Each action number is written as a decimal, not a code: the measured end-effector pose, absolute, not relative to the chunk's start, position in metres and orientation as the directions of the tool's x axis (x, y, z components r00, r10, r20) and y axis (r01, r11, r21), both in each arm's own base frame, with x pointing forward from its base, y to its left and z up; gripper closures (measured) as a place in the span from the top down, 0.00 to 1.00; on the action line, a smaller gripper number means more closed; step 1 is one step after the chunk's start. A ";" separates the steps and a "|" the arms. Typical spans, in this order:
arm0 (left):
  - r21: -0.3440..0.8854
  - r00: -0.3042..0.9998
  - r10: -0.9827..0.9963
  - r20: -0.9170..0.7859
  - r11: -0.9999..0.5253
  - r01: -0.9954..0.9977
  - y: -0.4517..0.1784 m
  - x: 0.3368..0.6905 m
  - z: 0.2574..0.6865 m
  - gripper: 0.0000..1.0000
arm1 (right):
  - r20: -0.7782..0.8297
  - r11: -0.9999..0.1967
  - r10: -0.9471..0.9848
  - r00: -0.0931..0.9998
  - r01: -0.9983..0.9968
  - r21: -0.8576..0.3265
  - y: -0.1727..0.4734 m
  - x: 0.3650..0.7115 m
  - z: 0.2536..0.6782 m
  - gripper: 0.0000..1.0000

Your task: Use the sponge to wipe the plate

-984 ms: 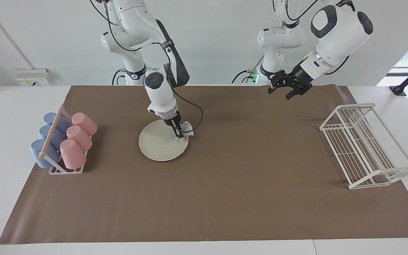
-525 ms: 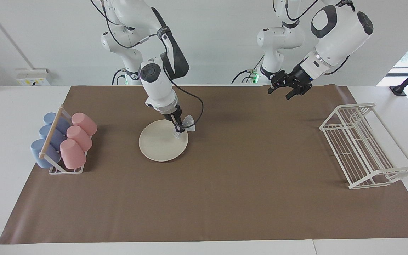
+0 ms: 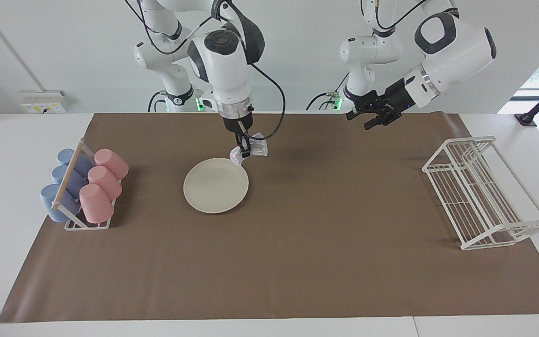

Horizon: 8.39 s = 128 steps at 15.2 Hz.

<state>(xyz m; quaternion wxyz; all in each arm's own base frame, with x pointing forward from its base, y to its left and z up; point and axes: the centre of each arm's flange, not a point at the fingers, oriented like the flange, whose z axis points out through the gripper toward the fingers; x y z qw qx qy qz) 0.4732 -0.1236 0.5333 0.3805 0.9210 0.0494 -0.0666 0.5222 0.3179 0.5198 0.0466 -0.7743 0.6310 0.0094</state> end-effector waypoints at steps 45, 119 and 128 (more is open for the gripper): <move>0.923 0.985 0.017 -0.173 -0.346 0.168 -0.247 0.471 0.464 0.06 | -0.048 -0.396 -0.914 0.403 -0.911 -0.112 0.303 0.538 0.567 1.00; -0.104 0.917 0.400 0.004 -0.912 0.398 -0.036 0.610 0.574 1.00 | -0.034 -0.996 -0.083 0.996 -0.082 0.026 -0.024 0.548 0.607 1.00; -0.002 0.993 0.079 -0.092 -0.997 0.079 -0.059 0.537 0.635 1.00 | -0.034 -0.997 -0.074 0.997 -0.073 0.026 -0.018 0.549 0.607 1.00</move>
